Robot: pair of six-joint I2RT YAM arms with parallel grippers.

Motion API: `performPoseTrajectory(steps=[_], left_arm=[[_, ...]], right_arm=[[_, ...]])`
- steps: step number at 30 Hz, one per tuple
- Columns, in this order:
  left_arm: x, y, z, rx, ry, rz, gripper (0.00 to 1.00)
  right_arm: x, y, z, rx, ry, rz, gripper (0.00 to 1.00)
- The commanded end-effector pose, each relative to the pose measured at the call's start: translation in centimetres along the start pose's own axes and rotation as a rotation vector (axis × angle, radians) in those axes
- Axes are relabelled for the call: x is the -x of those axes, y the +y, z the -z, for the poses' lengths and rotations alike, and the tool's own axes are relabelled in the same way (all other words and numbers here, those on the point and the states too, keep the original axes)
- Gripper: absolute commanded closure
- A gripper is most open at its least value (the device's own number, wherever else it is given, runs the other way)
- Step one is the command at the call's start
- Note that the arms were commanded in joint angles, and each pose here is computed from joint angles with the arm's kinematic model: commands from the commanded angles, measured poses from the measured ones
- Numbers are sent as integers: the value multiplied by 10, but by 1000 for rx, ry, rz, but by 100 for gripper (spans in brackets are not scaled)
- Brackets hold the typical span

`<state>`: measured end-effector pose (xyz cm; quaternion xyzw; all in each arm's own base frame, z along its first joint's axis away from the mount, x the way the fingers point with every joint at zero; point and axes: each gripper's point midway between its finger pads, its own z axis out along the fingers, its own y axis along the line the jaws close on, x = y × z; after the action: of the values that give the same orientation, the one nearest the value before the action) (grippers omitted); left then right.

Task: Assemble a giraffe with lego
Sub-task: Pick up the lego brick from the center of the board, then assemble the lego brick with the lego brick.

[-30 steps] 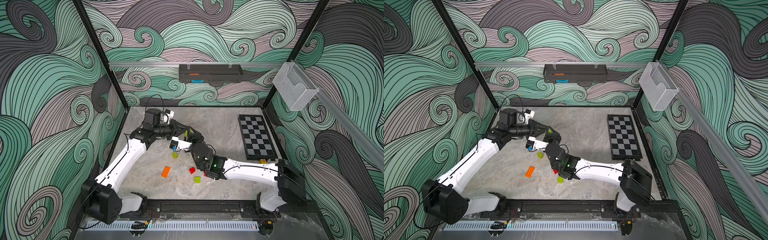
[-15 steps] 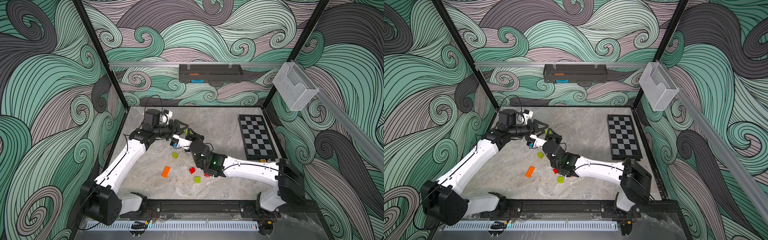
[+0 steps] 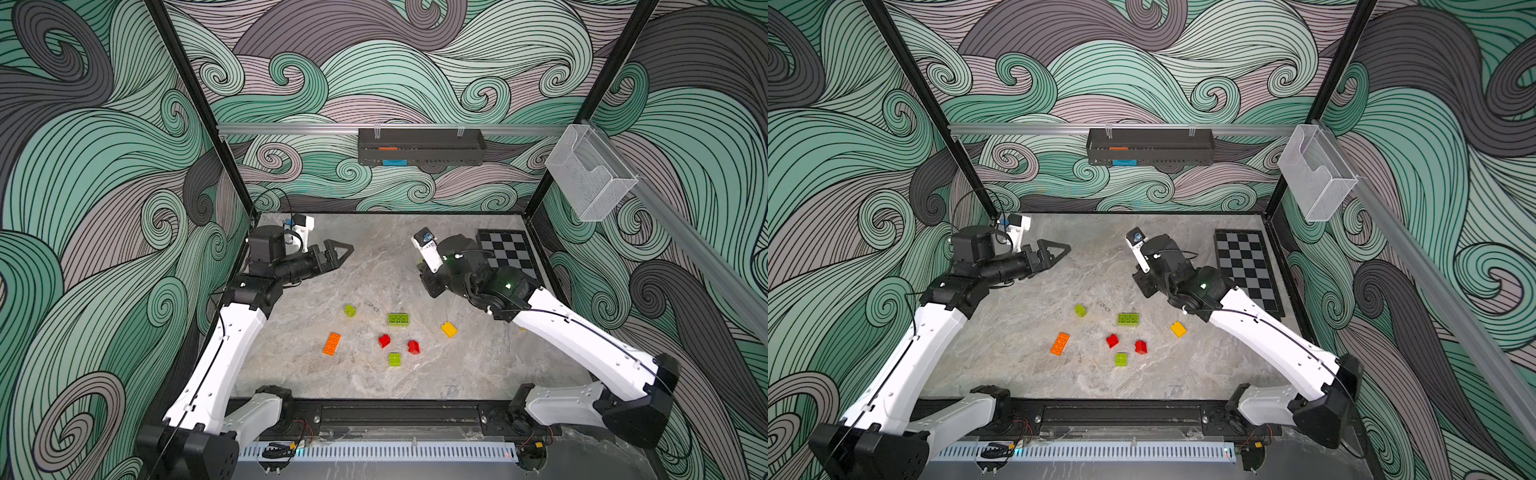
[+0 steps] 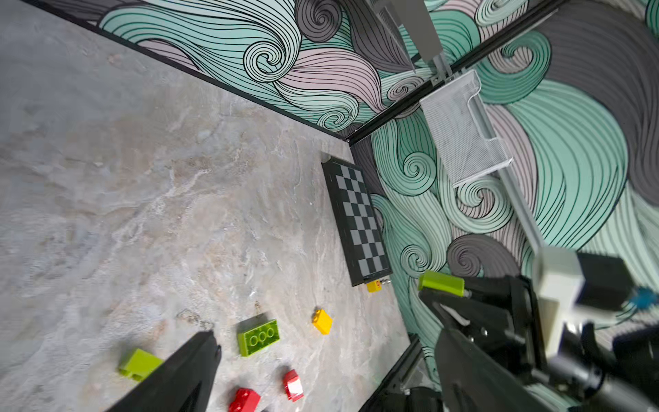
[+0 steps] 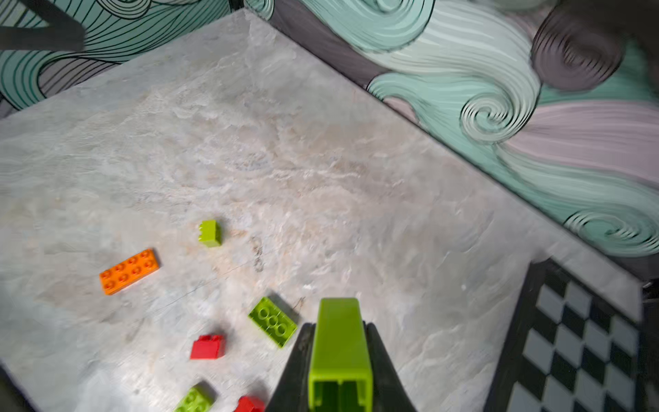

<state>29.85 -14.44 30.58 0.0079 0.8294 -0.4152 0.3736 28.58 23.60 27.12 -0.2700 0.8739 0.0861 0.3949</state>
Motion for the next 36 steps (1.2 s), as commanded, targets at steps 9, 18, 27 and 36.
performPoseTrajectory(steps=[9, 18, 27, 36], left_arm=[[-77, 54, 9, 83, 97, -193, 1], [-84, 63, 9, 101, 87, -343, 1], [-80, 44, -3, -23, 61, -326, 1], [-82, 51, 1, 12, 69, -367, 1]], right_arm=[[-91, 27, -43, 172, 490, -537, 100], [-128, 31, -74, 67, 605, -569, 100], [-120, 51, -82, 114, 588, -501, 100], [-135, 40, -118, 4, 590, -514, 97]])
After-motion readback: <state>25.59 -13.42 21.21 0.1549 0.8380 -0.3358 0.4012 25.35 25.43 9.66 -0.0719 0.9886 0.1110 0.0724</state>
